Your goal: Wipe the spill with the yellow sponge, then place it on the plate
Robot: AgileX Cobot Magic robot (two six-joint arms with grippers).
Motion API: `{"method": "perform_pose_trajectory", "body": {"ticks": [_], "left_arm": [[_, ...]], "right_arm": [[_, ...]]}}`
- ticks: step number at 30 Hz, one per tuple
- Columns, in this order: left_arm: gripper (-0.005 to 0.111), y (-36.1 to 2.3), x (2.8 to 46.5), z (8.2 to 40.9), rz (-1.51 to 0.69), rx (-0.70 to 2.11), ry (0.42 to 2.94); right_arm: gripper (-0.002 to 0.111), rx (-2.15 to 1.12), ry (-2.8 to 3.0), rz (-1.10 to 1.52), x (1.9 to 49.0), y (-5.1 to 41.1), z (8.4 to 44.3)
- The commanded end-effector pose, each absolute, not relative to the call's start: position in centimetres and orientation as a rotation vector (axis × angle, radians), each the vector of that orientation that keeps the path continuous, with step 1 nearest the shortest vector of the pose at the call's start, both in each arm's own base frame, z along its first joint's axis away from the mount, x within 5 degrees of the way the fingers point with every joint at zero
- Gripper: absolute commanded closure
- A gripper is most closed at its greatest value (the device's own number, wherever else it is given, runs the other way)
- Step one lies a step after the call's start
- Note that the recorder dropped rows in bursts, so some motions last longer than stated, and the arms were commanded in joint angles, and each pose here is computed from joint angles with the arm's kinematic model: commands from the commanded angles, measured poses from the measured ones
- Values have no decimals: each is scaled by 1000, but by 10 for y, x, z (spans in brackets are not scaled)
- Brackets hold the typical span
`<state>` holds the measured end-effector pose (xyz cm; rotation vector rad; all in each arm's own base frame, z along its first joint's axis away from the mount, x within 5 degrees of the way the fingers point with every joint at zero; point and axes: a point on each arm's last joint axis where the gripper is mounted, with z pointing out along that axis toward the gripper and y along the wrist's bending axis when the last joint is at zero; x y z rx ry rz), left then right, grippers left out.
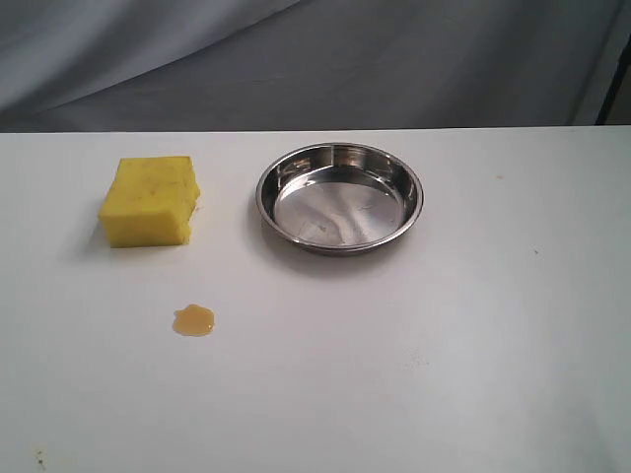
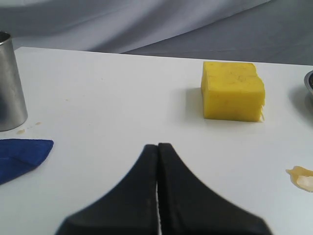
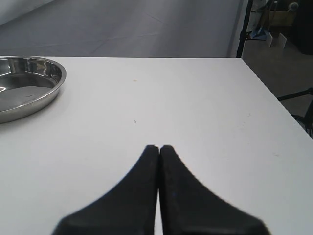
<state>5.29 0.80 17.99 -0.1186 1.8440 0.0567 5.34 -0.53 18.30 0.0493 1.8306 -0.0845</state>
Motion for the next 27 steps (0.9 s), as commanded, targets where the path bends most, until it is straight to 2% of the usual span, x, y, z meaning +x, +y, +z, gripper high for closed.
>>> {"method": "perform_pose_trajectory", "body": {"ticks": [1,12,14,20,27], "left_arm": [[107,8,53,182,52,-112,1829],[107,9,53,183,101,-77,1820],[107,9,55,191,143,-18,1735],[107,0,56,219,78,55,1422],[107,-6,51,236,28,89,1228]], "right_arm": [[108,43,1826,-86,53,-5,182],[108,43,1826,-86,53,-5,182],[108,43,1826,-86,53,-5,182],[108,41,1826,-88,53,-5,182],[108,41,1826,-88,53,-5,182]]}}
